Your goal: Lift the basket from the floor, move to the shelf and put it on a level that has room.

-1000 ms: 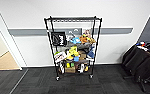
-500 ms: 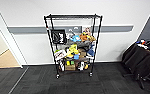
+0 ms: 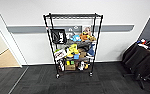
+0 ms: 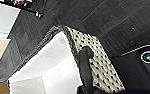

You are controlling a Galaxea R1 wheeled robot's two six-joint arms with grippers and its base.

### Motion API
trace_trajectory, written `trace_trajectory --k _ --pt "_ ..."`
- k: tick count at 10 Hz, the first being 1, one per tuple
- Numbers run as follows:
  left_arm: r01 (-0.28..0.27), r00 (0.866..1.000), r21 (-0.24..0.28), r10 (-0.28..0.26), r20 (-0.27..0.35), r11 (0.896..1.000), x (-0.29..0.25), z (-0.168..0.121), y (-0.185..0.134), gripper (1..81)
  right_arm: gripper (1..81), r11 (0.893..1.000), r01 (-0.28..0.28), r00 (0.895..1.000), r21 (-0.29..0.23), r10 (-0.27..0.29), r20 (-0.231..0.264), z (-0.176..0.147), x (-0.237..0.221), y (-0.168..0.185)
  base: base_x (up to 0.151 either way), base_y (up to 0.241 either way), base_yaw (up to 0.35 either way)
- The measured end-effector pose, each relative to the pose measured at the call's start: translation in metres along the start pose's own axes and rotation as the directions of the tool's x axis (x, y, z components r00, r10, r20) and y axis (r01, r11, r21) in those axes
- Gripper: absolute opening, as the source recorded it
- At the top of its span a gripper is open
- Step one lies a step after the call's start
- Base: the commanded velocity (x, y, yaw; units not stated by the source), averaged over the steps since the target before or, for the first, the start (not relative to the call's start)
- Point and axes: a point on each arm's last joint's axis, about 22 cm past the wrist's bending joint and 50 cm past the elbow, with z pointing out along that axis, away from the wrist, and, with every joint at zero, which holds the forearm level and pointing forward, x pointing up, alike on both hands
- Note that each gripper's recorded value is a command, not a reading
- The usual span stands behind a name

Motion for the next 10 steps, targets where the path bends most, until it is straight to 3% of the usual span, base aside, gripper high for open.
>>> trace_trajectory --k 2,6,10 --pt "-0.095 0.995 0.000 0.095 -0.016 0.995 -0.006 -0.006 0.004 1.0 1.0 1.000 0.022 1.000 0.011 -0.022 -0.009 -0.007 -0.007 -0.003 0.000 0.000 0.000" --pt "-0.112 0.994 0.000 0.112 0.002 0.994 -0.021 -0.005 0.004 1.0 1.0 0.996 0.084 0.996 0.009 -0.084 0.010 -0.009 -0.015 0.001 0.000 0.000 0.000" --pt "-0.140 0.990 -0.002 0.140 -0.027 0.990 -0.010 -0.014 0.013 1.0 1.0 0.991 0.127 0.992 -0.037 -0.127 0.023 -0.015 -0.016 0.023 0.000 0.000 0.000"
